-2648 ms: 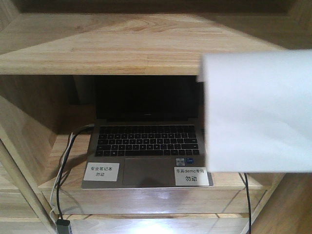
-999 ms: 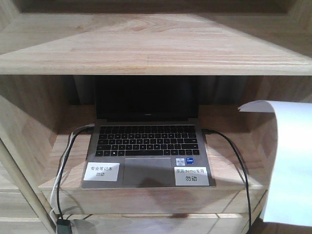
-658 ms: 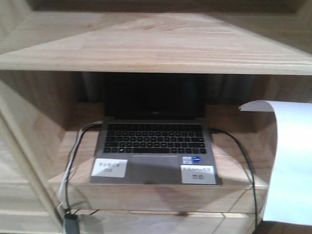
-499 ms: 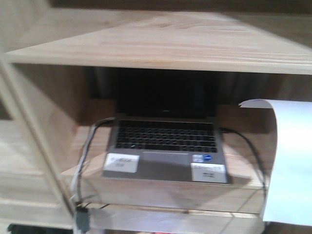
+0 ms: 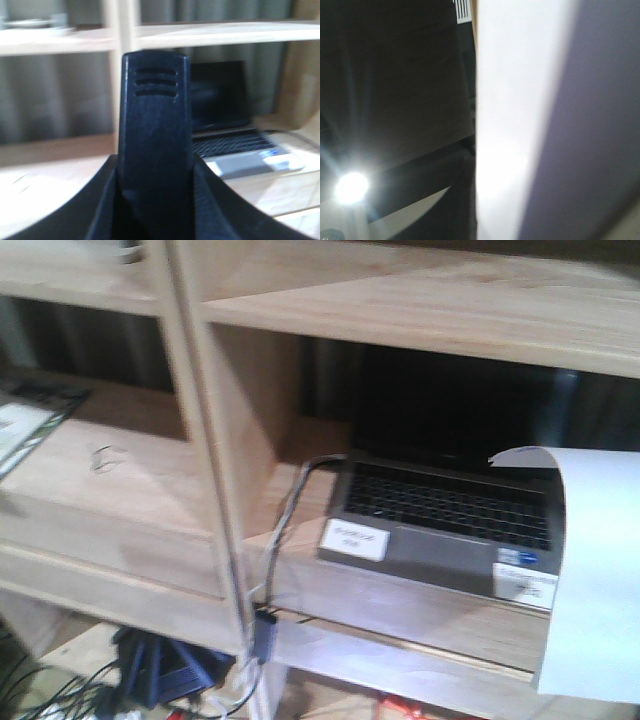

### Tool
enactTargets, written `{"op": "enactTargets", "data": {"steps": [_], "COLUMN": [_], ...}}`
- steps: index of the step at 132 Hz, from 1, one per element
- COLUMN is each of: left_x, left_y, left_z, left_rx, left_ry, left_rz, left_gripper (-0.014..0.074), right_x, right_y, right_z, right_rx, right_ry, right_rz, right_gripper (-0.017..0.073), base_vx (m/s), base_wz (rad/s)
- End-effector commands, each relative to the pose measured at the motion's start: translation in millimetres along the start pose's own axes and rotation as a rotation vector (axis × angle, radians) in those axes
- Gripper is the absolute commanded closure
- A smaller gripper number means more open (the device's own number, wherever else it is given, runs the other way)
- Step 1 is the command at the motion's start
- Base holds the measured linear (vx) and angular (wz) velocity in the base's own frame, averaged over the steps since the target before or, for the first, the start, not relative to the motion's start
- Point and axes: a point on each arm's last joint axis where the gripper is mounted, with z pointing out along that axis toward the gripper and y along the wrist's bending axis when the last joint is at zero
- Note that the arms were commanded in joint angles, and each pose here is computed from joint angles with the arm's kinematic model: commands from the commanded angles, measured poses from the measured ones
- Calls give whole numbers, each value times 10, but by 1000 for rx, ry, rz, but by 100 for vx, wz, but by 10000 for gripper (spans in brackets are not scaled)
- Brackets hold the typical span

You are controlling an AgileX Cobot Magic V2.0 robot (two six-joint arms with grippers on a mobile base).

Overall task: Grab stapler and paper to desk for stapling
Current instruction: 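Drive the base toward the wooden desk holding stapler and paper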

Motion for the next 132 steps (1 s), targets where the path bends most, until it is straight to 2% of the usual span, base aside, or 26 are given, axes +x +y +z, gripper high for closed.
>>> {"op": "enactTargets", "data": {"steps": [1,132], "left_x": [-194,-194], "left_y": [-9,-9], "left_z": [-26,-26], "left_rx": [13,13], "left_ry": [-136,-136], "left_rz": [2,2], "left_gripper": [600,600], "right_x": [-25,-26], "right_y": [65,68], "right_z": [55,55], "right_rx": [-42,-44], "right_ry": [-13,-14], "right_rz": [-13,-13], "right_gripper": [561,561], "base_vx": [-12,-14], "base_wz": [45,57]}}
